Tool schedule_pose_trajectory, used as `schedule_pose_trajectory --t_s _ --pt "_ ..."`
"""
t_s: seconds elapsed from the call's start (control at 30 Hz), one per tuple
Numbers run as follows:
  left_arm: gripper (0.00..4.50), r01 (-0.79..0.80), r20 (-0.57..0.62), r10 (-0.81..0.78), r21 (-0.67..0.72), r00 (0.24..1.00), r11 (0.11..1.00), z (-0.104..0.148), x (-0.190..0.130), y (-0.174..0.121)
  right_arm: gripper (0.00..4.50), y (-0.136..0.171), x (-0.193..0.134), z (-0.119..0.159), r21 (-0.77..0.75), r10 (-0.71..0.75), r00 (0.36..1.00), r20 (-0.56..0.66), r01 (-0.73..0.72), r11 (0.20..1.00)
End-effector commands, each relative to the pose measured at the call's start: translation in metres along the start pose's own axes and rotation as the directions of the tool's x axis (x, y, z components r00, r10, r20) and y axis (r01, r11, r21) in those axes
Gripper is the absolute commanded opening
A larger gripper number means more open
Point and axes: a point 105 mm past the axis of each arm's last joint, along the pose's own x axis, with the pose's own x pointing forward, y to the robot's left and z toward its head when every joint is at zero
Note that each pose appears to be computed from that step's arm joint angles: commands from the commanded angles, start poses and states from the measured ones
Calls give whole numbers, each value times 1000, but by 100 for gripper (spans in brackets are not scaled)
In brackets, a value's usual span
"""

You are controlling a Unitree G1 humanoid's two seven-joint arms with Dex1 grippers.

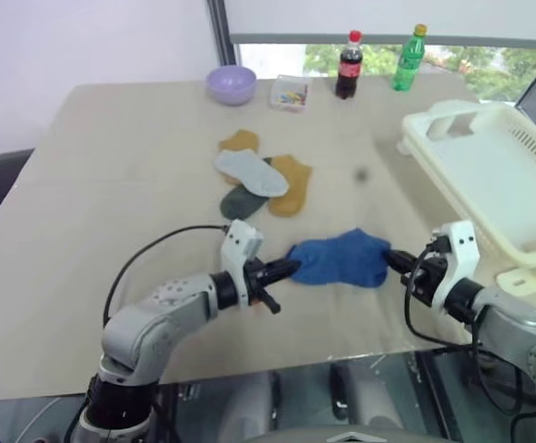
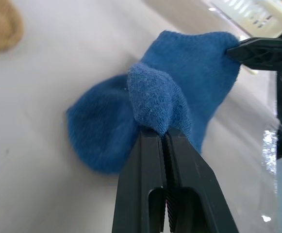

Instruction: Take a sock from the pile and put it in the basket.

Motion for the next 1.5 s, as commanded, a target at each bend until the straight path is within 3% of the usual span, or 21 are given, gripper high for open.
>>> schedule_pose_trajectory --t_s 0.03,0.3,0.8,0.9,0.97,1.0,1.07,1.17,1.33,1.5 --pt "6 -17 35 16 36 999 999 6 4 -3 0 1 0 2 -8 11 1000 5 -11 1000" --pt "6 -36 110 36 -1 993 999 17 11 0 0 -3 -2 -6 -11 3 1000 -29 -4 1000" --pt "6 -51 54 50 28 997 998 6 17 7 0 2 0 -17 5 16 998 -60 -16 1000" --pt "0 -62 49 60 29 997 998 4 18 10 89 -1 1 -17 -31 4 999 -51 -6 1000" --pt "0 -63 42 61 31 997 998 2 18 11 185 -4 -2 -12 -78 -6 1000 -29 4 997" --pt "0 -64 39 62 29 997 998 1 18 11 228 -6 -4 -5 -151 -9 1000 2 9 989" --pt "0 -65 30 65 31 997 997 -1 19 11 228 -5 -8 11 -306 22 998 60 -3 952" --pt "0 -83 17 82 41 996 996 -3 19 13 228 15 -5 25 -540 170 980 106 -87 837" --pt "0 -80 -15 81 57 997 995 -4 20 18 228 26 7 13 -670 361 933 -4 -270 692" --pt "0 -44 -53 49 100 997 994 -7 26 17 228 6 33 11 -657 442 893 -83 -383 650"
